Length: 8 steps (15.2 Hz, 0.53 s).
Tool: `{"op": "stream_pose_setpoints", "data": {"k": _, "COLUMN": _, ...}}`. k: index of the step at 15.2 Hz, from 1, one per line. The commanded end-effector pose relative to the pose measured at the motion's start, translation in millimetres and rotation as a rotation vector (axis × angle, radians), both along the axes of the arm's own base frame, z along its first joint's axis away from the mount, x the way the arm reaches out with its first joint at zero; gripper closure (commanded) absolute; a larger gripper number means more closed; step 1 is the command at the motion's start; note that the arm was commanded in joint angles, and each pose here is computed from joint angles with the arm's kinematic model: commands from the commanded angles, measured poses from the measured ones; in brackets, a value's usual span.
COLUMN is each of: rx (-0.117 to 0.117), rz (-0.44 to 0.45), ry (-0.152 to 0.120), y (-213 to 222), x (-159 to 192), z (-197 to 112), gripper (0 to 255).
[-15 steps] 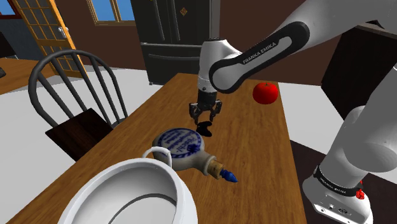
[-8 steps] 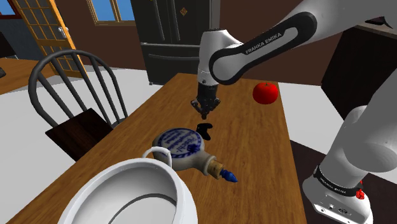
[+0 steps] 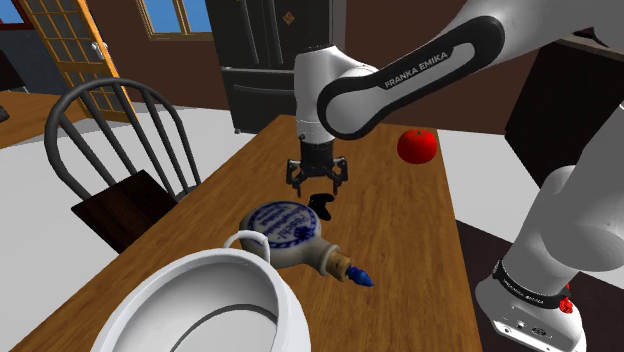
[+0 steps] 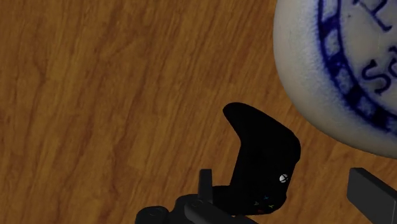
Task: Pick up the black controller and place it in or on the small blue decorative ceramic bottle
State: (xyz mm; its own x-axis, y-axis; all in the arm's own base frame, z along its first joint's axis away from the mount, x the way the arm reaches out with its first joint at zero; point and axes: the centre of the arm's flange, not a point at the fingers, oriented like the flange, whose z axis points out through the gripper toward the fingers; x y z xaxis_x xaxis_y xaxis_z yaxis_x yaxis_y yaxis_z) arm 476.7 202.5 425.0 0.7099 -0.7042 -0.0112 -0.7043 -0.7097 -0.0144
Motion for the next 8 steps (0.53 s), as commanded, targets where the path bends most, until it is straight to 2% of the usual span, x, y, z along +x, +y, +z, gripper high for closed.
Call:
{"op": "stream_pose_setpoints", "data": {"k": 1, "rx": -0.003, "rz": -0.018, "ry": 0.005, "y": 3.7, "x": 0.0, "z": -10.2, "gripper": 0}}
{"op": "stream_pose_setpoints", "data": {"k": 5, "rx": -0.003, "rz": -0.018, "ry": 0.005, "y": 4.0, "x": -0.1, "z": -31.3, "gripper": 0}}
{"op": "stream_pose_setpoints", "data": {"k": 8, "rx": -0.003, "rz": -0.018, "ry": 0.005, "y": 4.0, "x": -0.1, "z": -34.4, "gripper": 0}}
